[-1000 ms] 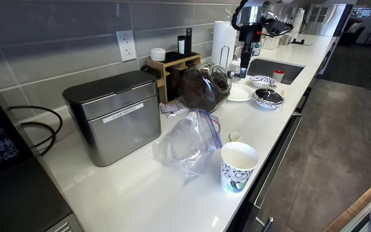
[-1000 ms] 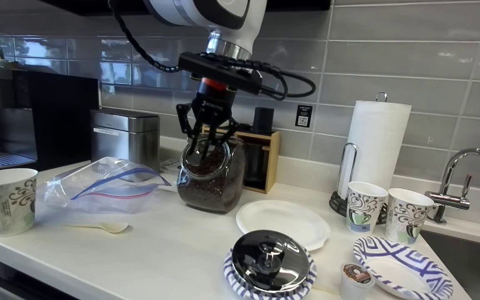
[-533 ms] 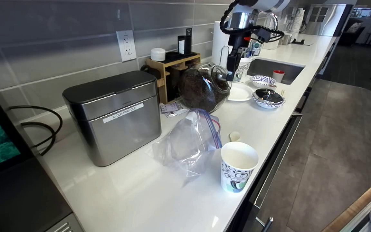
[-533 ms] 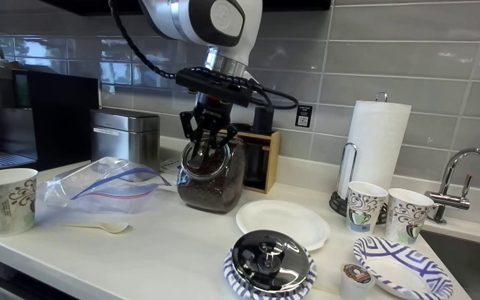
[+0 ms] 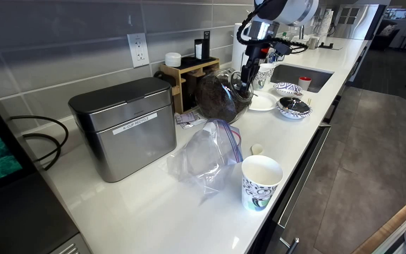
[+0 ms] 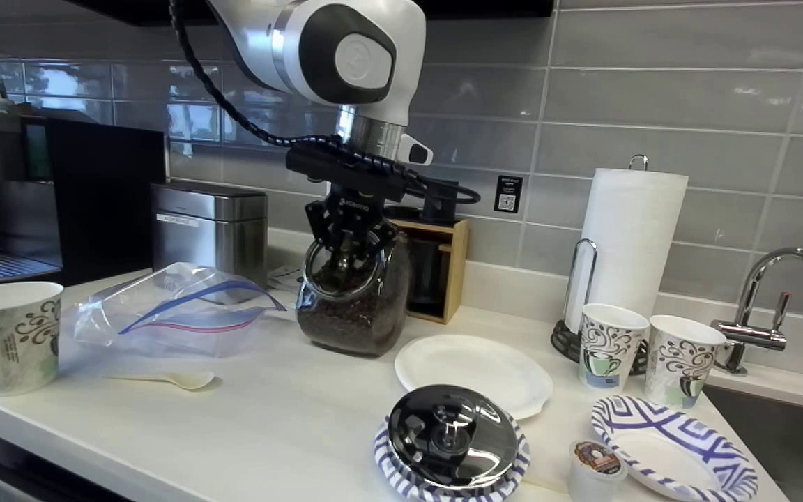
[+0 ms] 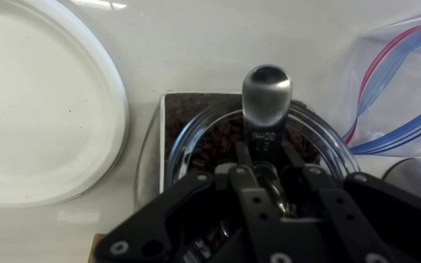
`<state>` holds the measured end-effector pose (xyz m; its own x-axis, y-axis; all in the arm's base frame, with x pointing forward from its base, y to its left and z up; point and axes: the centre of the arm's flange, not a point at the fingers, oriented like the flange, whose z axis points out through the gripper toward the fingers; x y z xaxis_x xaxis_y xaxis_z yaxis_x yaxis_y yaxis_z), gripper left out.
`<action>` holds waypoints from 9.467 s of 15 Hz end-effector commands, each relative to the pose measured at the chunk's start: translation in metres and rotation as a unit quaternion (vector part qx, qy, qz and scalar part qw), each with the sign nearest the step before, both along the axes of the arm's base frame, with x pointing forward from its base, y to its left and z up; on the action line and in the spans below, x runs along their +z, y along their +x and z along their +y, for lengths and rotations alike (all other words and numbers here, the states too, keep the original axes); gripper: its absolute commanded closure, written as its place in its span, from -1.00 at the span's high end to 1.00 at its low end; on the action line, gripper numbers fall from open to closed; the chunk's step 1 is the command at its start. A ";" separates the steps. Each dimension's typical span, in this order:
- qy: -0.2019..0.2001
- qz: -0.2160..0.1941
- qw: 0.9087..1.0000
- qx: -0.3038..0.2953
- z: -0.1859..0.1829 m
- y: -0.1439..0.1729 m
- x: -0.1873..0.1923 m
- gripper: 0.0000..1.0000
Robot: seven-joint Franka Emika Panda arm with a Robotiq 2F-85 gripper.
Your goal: Put the silver spoon inside the glass coffee jug
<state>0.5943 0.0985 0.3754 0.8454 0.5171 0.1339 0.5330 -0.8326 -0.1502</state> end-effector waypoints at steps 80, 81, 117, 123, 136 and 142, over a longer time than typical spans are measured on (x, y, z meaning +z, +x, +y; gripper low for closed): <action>-0.061 0.011 0.995 -0.074 -0.006 -0.029 -0.017 -1.00; -0.060 0.011 0.995 -0.073 -0.006 -0.029 -0.017 -1.00; -0.046 0.035 0.995 -0.079 -0.004 -0.016 -0.024 -1.00; -0.029 0.022 0.996 -0.087 -0.003 -0.009 -0.024 -1.00; -0.009 0.021 0.995 -0.094 -0.003 -0.001 -0.015 -1.00; -0.005 0.017 0.994 -0.104 0.001 0.011 -0.015 -1.00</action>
